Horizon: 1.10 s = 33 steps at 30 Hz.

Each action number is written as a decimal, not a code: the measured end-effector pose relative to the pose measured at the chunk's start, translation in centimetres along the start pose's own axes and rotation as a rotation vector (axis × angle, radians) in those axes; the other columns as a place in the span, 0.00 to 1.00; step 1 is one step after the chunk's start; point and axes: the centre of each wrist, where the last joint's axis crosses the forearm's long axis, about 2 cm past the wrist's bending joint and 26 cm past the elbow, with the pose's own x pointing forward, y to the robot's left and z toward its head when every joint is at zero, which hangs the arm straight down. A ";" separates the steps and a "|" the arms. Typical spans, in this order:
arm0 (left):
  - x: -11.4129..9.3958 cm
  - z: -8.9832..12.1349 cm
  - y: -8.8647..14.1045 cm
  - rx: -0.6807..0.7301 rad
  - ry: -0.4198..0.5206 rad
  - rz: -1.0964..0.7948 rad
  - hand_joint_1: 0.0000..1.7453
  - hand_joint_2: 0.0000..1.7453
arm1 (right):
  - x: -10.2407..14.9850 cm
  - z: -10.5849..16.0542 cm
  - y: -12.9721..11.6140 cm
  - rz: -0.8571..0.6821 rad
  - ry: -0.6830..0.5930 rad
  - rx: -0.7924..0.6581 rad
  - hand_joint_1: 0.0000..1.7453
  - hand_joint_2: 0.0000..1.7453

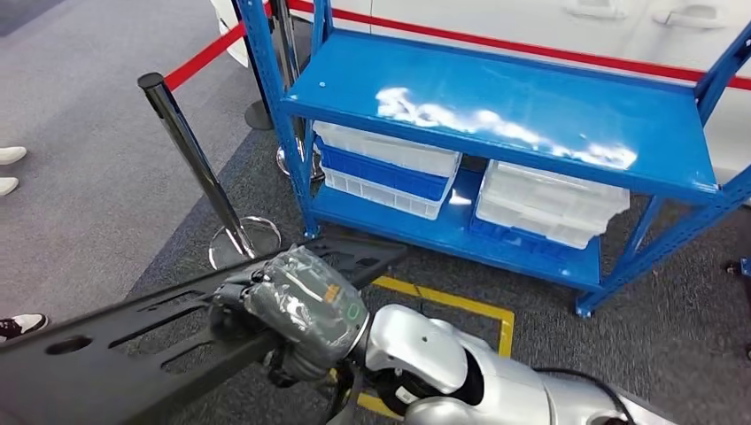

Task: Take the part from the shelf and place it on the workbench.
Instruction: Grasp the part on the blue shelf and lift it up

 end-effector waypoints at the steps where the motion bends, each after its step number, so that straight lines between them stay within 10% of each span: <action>1: -0.2 0.1 0.3 0.007 0.000 0.008 0.00 1.00 | 0.1 -0.2 0.2 -0.004 -0.001 0.001 1.00 1.00; 33: -1.2 0.7 1.5 0.041 0.006 0.012 0.00 1.00 | -0.7 0.1 2.4 -0.010 0.028 0.054 1.00 1.00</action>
